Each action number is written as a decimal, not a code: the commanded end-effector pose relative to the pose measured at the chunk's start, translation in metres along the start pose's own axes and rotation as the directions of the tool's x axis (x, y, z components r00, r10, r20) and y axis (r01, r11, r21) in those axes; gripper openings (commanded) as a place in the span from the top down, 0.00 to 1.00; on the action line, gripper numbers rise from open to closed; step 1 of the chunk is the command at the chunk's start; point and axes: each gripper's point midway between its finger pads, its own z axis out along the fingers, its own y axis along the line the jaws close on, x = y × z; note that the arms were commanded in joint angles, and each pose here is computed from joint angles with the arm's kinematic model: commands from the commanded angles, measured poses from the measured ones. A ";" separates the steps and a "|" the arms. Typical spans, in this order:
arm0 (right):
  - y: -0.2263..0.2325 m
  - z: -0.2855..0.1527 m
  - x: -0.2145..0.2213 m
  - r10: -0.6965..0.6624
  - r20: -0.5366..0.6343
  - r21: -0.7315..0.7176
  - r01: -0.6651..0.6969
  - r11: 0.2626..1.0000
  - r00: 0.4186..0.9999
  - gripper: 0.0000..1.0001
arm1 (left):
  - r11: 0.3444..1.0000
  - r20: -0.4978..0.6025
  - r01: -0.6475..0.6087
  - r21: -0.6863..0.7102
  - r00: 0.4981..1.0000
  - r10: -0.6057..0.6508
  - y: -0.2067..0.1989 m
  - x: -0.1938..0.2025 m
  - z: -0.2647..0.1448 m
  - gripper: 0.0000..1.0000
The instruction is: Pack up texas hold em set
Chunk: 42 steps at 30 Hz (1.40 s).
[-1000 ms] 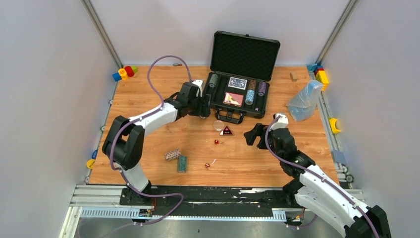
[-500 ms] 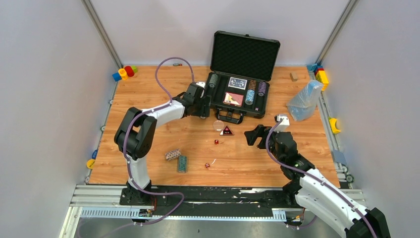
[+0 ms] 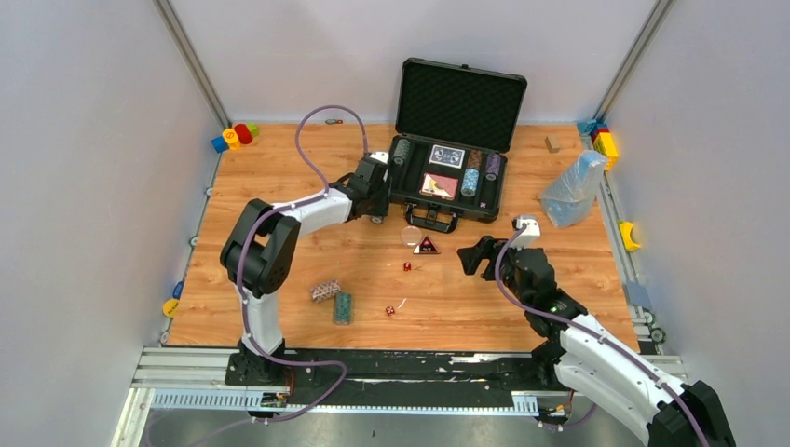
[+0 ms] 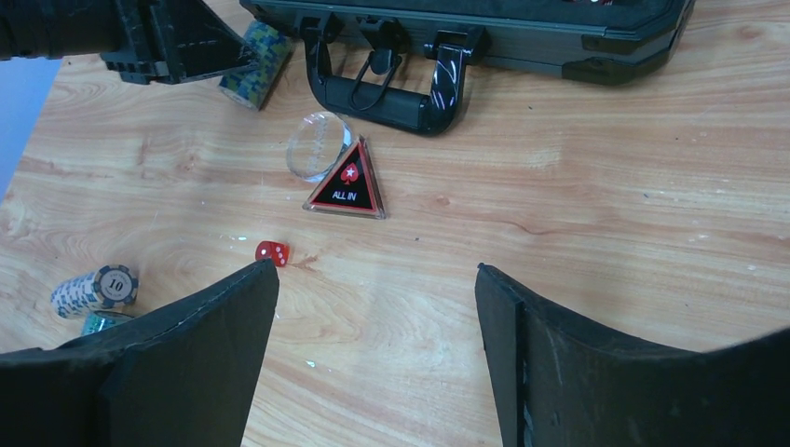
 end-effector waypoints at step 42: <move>0.004 0.016 0.000 0.003 -0.024 0.005 -0.003 1.000 1.000 0.22 | 0.966 0.215 -0.034 0.255 0.976 -0.023 -0.037 -0.154 -0.076 0.66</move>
